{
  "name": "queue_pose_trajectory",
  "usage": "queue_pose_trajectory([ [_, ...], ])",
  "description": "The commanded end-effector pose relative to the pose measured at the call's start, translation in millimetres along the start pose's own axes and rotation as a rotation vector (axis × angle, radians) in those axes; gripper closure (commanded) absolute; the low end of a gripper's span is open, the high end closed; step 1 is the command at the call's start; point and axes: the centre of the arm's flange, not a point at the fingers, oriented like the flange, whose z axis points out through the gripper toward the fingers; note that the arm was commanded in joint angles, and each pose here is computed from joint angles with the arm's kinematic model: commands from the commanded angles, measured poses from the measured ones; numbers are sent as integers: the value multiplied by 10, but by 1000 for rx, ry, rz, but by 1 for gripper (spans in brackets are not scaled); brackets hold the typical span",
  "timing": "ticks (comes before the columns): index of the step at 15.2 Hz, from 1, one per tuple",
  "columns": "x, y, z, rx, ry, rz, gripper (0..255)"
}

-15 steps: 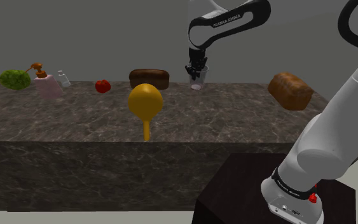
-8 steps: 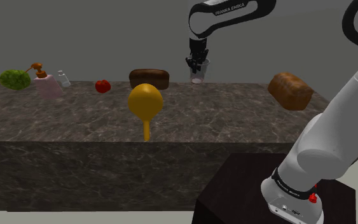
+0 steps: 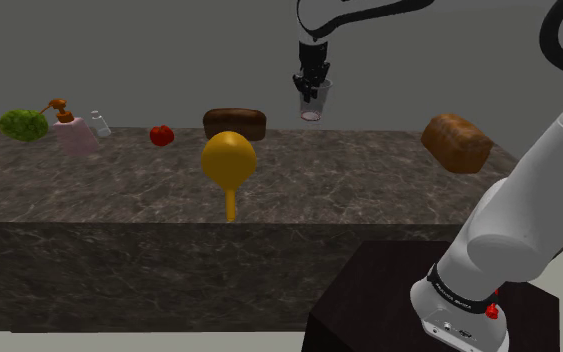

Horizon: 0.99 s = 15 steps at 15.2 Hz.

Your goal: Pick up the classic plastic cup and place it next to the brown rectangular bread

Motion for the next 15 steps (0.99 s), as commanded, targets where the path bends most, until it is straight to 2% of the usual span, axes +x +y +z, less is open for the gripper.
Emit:
queue_pose_trajectory([
  [1, 11, 13, -111, 0, 0, 0, 255],
  [4, 20, 31, -215, 0, 0, 0, 255],
  [15, -571, 1346, -44, 0, 0, 0, 255],
])
